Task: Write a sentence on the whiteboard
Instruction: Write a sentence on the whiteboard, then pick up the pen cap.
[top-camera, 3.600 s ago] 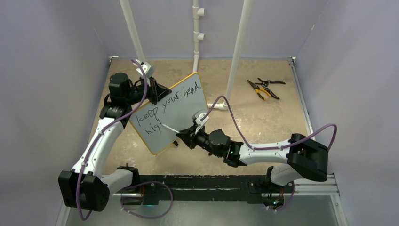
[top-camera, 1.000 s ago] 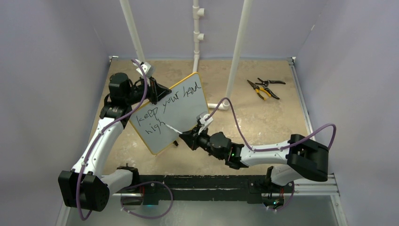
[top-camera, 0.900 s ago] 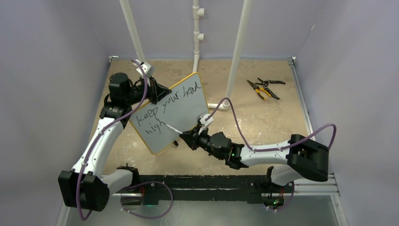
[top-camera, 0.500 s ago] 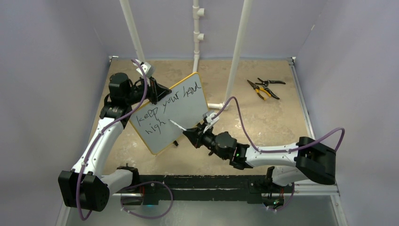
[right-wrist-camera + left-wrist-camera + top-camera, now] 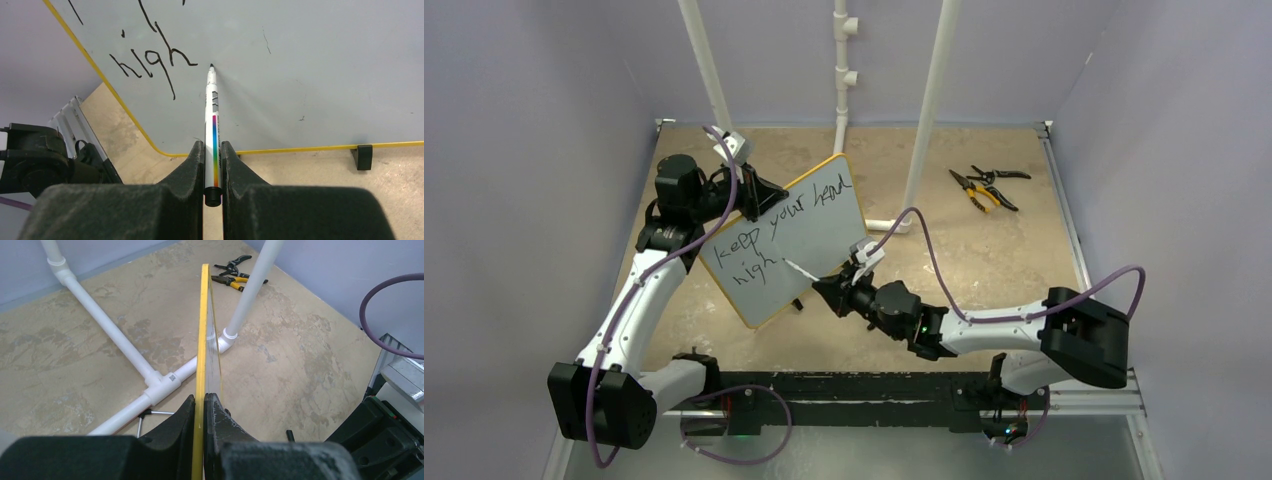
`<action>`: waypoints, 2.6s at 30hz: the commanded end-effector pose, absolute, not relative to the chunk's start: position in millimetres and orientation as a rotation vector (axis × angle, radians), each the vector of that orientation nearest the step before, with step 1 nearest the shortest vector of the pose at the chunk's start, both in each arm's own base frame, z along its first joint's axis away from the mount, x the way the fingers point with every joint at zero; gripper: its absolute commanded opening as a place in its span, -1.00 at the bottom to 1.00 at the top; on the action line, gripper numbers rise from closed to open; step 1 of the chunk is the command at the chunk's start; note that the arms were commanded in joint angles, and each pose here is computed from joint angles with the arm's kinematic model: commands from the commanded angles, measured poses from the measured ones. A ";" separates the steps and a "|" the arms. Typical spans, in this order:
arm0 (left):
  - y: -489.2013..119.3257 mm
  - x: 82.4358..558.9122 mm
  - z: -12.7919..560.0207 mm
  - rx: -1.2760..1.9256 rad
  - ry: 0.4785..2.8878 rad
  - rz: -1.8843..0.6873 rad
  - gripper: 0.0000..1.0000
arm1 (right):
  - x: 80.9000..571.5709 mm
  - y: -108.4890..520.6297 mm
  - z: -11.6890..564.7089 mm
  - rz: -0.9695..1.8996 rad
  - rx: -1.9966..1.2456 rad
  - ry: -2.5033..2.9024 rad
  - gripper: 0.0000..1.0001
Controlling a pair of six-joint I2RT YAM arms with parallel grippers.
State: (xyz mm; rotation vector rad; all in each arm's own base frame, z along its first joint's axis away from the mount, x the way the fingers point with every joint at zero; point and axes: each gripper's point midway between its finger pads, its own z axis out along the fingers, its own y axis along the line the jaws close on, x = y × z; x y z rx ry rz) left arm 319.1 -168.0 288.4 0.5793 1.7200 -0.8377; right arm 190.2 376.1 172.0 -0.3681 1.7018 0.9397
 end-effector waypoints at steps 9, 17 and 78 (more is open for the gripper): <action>-172.5 314.7 286.4 0.594 1.714 -0.875 -1.00 | 198.6 380.8 182.4 0.935 -0.327 1.675 -1.00; -171.2 315.4 288.2 0.588 1.712 -0.867 -1.00 | 195.2 365.2 211.6 0.966 -0.298 1.586 -1.00; -307.2 140.1 208.9 1.285 1.718 -1.063 -1.00 | 165.7 280.6 269.8 1.190 -0.849 1.865 -0.51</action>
